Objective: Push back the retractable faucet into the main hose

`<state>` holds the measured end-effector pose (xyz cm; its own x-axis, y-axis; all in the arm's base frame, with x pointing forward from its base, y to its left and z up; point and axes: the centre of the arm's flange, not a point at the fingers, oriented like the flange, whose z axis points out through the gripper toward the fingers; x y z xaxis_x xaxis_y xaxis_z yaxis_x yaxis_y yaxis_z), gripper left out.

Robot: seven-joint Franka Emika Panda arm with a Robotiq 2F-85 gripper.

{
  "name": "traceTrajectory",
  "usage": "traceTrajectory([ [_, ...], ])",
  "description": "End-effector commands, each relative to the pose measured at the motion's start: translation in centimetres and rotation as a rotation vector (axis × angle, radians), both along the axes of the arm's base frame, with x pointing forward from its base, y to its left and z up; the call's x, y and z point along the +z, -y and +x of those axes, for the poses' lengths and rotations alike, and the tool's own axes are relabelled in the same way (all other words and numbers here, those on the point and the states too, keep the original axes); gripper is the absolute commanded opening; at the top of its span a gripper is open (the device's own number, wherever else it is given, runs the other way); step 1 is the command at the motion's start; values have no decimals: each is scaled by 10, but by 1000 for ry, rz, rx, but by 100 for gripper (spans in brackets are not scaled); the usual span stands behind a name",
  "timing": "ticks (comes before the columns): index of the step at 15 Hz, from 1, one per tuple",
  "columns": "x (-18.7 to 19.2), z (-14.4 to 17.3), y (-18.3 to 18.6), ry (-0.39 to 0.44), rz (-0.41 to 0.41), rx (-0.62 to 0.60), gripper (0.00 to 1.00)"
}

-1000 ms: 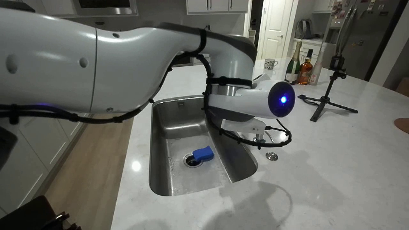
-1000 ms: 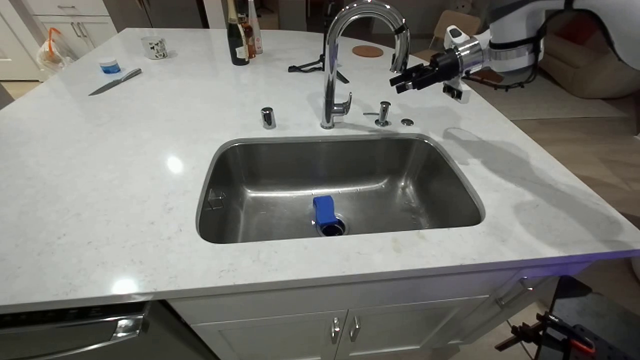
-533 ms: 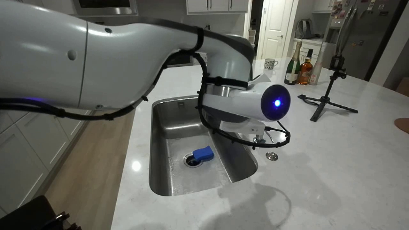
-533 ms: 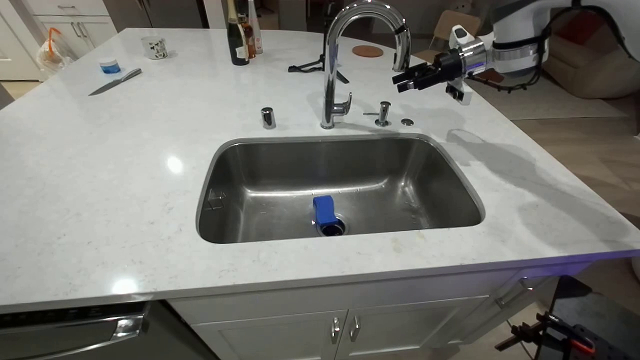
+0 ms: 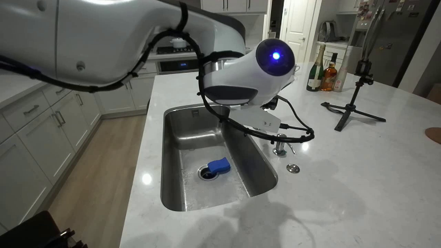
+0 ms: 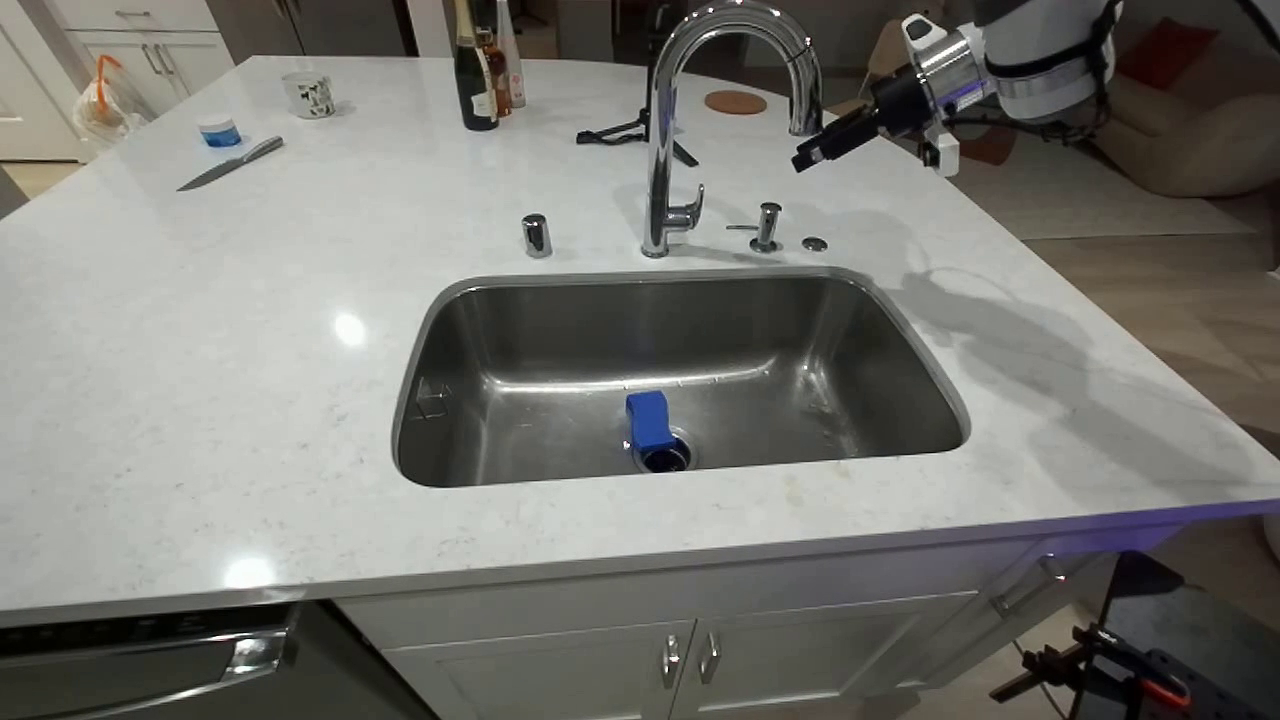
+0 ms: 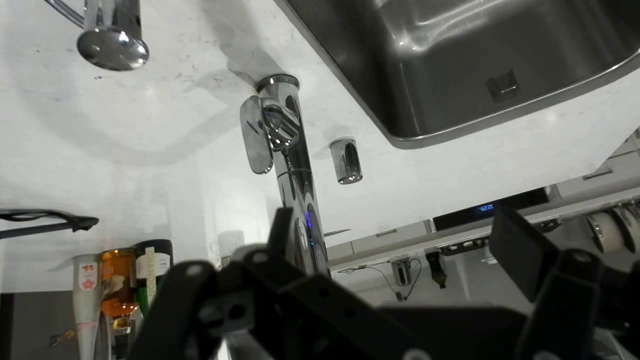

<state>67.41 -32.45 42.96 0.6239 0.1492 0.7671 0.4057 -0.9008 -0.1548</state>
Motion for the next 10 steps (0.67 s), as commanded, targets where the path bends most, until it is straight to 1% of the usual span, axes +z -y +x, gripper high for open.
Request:
traceTrajectory([
  [1, 26, -5, -12, -60, -37, -63, 100],
  [3, 32, -4, -11, -139, -80, -93, 100],
  [5, 36, -1, -12, -242, -130, -108, 100],
  [8, 37, 6, -24, -398, -235, -90, 100],
  [10, 38, 13, -36, -503, -310, -102, 100],
])
